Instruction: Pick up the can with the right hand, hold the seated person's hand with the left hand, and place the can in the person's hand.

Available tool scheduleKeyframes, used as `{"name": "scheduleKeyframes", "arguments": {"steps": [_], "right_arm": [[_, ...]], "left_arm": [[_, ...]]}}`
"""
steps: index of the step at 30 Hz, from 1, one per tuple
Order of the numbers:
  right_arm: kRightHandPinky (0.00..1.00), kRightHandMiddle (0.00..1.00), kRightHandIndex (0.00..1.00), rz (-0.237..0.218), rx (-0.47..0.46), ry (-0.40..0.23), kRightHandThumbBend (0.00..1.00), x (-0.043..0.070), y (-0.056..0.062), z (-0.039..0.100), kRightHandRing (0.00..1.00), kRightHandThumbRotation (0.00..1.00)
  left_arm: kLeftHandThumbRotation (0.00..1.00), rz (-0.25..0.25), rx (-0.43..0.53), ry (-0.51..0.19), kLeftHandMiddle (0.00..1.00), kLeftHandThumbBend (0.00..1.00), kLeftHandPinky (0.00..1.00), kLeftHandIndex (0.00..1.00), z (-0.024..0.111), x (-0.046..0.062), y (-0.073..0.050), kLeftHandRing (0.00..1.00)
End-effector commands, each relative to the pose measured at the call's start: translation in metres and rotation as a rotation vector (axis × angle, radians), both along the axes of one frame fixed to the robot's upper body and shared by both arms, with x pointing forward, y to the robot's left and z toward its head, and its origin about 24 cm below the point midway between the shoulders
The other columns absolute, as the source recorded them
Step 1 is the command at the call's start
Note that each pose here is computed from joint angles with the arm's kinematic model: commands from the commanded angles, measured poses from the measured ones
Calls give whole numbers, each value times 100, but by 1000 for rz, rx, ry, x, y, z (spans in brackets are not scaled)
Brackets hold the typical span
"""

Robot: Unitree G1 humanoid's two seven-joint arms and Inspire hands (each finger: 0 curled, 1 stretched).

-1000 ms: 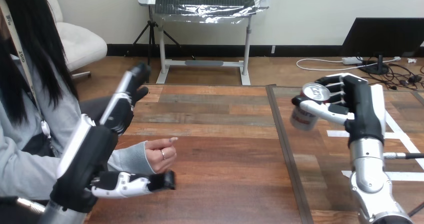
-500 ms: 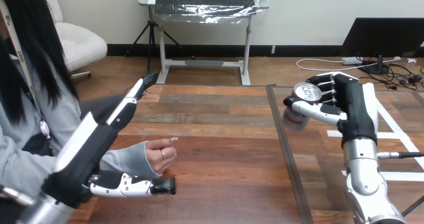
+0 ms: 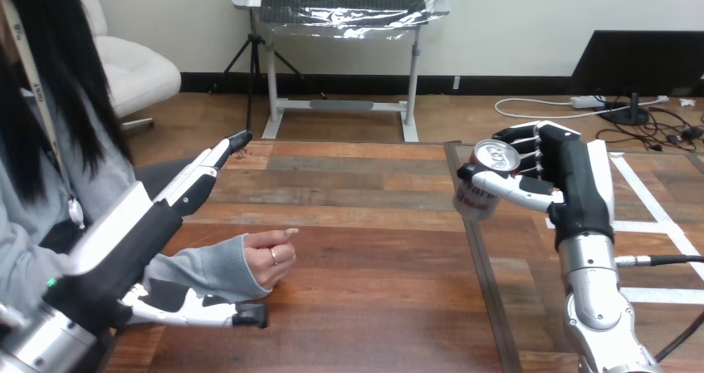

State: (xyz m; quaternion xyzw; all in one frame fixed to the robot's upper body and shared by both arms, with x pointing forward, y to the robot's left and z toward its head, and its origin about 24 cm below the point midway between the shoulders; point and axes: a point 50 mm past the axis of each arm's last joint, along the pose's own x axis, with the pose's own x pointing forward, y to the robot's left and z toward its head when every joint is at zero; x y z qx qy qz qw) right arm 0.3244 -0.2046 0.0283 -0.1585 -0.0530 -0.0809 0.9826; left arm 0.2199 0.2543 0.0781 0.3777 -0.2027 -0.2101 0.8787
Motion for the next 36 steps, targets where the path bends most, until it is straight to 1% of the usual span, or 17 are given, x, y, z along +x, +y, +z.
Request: {"name": "scheduleKeyframes", "arguments": {"steps": [1, 8, 12, 18, 24, 26, 36], "right_arm": [[36, 48, 50, 44, 12, -138, 75, 12, 11, 30, 41, 0], [36, 48, 50, 64, 7, -148, 77, 10, 14, 29, 41, 0], [36, 48, 50, 77, 7, -152, 78, 8, 16, 27, 41, 0], [36, 48, 50, 88, 6, -161, 79, 5, 18, 27, 41, 0], [36, 48, 50, 106, -8, -168, 80, 2, 19, 25, 41, 0], [38, 48, 50, 113, -13, -171, 80, 1, 20, 24, 42, 0], [40, 49, 50, 152, 20, -181, 80, -6, 23, 21, 44, 0]], "left_arm": [[30, 1, 72, -70, 100, 100, 97, 100, 24, 20, 6, 100], [32, 24, 126, -48, 100, 100, 93, 99, 26, 28, 13, 99], [33, 36, 173, -35, 99, 100, 93, 98, 27, 33, 18, 99], [34, 39, 230, -29, 98, 100, 92, 97, 28, 40, 23, 97], [34, 50, 288, -15, 98, 100, 92, 97, 28, 48, 27, 97], [35, 54, 308, -7, 97, 100, 92, 96, 28, 50, 28, 97], [36, 75, 375, 30, 94, 100, 90, 94, 24, 61, 31, 94]]}}
